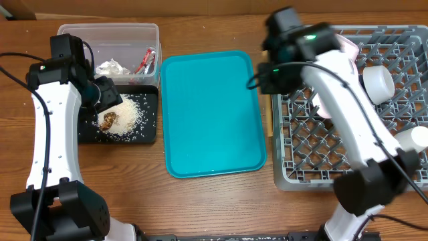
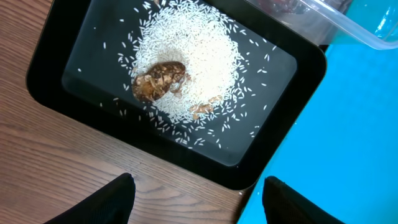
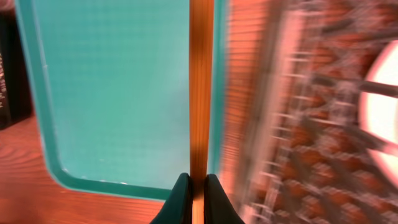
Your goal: Sort waste into correct bins and load items into the dishwasher
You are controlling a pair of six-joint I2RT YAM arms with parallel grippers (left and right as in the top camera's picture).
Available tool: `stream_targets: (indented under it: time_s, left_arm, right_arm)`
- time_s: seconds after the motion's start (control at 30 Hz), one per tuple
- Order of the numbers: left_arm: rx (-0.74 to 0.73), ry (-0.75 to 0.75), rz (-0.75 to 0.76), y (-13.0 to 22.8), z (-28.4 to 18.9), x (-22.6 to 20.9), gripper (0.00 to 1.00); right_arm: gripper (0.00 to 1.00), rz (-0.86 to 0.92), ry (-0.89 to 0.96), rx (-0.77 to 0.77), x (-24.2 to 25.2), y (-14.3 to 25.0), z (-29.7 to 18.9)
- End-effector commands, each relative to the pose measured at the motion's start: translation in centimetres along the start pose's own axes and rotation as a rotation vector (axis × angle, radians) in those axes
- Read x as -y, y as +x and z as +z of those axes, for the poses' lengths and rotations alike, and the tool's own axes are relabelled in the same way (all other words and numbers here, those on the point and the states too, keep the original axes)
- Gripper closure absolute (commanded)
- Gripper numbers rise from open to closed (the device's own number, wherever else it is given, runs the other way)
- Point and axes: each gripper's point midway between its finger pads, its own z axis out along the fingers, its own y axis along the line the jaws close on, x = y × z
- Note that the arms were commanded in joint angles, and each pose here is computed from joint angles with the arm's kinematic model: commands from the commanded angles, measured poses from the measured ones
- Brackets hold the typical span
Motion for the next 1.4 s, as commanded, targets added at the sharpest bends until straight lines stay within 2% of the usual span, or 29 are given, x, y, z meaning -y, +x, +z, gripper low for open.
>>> stream_targets:
  time_s: [0.0,0.17,0.5,0.83,0.87,0.97,1.07,1.37]
  left_arm:
    - [0.011,0.031,0.0,0.0,-0.5,0.6,0.32]
    - [0.013,0.053,0.017,0.1,-0.6,1.5,0.32]
    - [0.017,0.07,0.135,1.5,-0.6,5.4,0.32]
    - [0.018,0.071,0.208,2.6,-0.7,7.6,0.31]
    - [0.018,0.071,0.208,2.6,-0.7,7.6,0.3]
    - [0.015,0.069,0.208,2.7,-0.7,7.5,0.3]
    - [0.012,0.067,0.208,2.8,-0.7,7.5,0.3]
    - [0.012,0.068,0.208,2.8,-0.7,7.5,0.3]
  right_arm:
    - [0.96,0.01,0.13,-0.011,4.7,0.1,-0.7]
    - [0.96,0.039,0.153,-0.094,7.6,1.5,1.4]
    - [0.96,0.033,0.124,-0.178,7.8,3.9,7.3]
    - [0.95,-0.009,0.066,-0.198,7.0,4.5,8.4]
    - [0.94,-0.009,0.065,-0.196,7.0,4.4,8.4]
    - [0.74,-0.009,0.065,-0.189,7.0,4.3,8.4]
    - [0.67,-0.009,0.065,-0.188,7.0,4.3,8.4]
    - [0.65,0.028,0.046,-0.192,6.6,4.4,8.4]
